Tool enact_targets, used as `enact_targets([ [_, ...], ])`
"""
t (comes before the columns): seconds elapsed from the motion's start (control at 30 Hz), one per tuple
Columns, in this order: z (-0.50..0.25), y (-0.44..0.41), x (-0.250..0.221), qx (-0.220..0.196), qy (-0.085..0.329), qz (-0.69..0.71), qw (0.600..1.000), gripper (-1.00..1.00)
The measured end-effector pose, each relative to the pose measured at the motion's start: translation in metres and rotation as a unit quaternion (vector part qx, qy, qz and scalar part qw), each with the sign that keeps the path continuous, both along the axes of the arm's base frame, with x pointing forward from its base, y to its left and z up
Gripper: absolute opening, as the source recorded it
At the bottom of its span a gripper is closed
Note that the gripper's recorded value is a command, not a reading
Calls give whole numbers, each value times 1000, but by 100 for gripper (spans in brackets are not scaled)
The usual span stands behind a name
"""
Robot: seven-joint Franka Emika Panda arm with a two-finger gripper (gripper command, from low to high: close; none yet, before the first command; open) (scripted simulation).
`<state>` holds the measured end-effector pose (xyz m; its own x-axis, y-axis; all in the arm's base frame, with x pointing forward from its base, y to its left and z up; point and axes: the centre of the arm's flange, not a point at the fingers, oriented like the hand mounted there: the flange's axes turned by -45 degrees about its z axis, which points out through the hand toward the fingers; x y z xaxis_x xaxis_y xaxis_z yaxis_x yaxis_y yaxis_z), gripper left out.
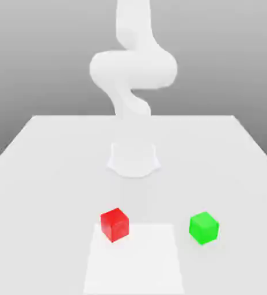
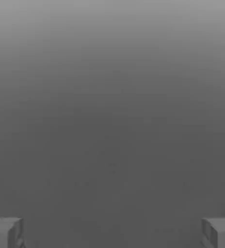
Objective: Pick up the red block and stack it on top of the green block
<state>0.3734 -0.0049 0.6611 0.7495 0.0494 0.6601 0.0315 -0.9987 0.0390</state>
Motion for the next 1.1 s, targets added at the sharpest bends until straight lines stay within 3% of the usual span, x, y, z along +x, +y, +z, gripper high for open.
enact_targets([
  [0.13, -99, -10, 35, -41, 75, 44, 995, 0],
  [0.3, -224, -24, 43, -76, 168, 108, 977, 0],
  [0.57, -428, -39, -22, -95, 317, 239, 913, 0],
  [0.77, -504, -40, -39, -95, 340, 262, 898, 0],
  [0.8, -513, -40, -40, -95, 340, 262, 898, -100],
  [1.1, -503, -40, -39, -94, 341, 262, 898, -100],
])
